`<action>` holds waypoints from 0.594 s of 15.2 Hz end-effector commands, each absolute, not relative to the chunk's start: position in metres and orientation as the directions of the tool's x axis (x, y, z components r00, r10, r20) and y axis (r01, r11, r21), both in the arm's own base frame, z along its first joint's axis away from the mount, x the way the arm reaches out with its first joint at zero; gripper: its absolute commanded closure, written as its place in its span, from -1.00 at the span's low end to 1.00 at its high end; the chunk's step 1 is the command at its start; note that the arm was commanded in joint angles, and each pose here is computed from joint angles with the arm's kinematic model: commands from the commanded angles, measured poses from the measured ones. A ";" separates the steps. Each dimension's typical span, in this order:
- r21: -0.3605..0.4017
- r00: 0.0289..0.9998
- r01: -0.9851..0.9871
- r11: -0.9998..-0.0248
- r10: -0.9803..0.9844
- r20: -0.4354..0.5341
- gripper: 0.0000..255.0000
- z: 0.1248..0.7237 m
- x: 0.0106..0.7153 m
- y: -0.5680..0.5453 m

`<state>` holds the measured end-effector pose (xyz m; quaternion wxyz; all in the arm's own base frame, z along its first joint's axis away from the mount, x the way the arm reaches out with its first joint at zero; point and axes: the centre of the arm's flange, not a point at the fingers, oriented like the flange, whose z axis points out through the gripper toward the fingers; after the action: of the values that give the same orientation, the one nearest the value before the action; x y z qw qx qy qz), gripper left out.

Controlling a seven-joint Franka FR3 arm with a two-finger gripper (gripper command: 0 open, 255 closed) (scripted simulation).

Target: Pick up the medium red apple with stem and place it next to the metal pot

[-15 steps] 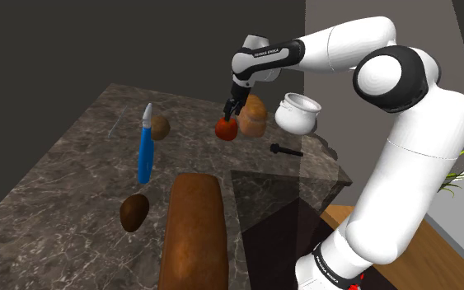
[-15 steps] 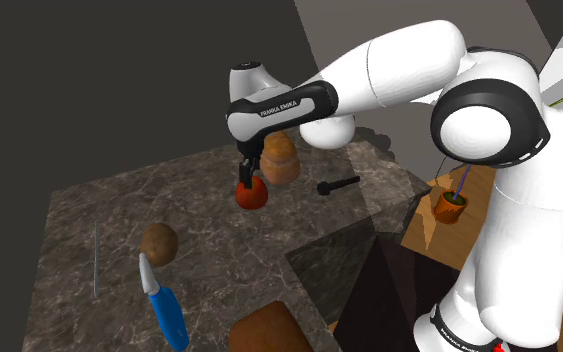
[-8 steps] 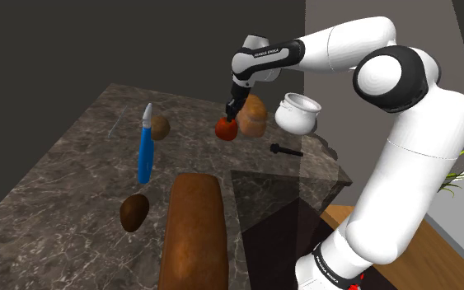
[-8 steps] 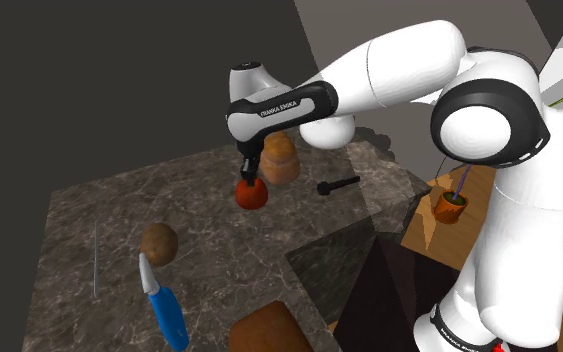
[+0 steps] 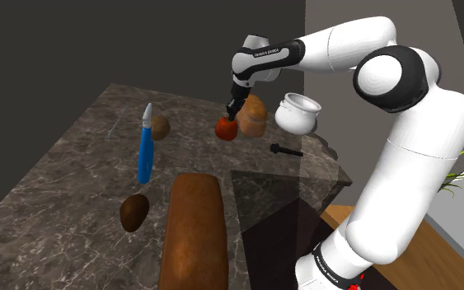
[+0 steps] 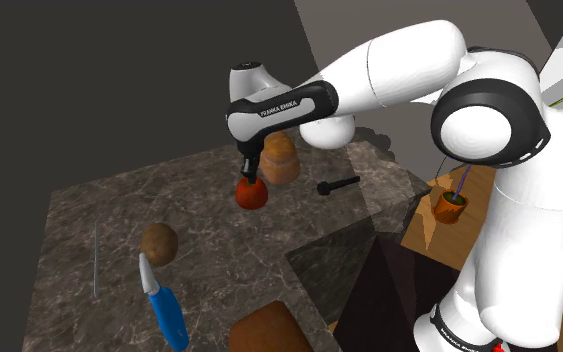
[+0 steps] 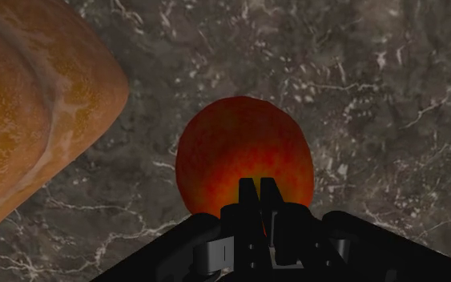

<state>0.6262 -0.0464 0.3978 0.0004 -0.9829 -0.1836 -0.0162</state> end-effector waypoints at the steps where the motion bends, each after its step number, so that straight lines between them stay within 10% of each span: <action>1: 0.005 0.932 0.361 -0.933 0.361 0.031 1.00 0.402 0.626 -0.046; 9: 0.005 0.932 0.361 -0.933 0.361 0.031 1.00 0.445 0.626 -0.046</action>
<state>0.6278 -0.0462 0.4403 0.0004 -0.9829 -0.1835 -0.0158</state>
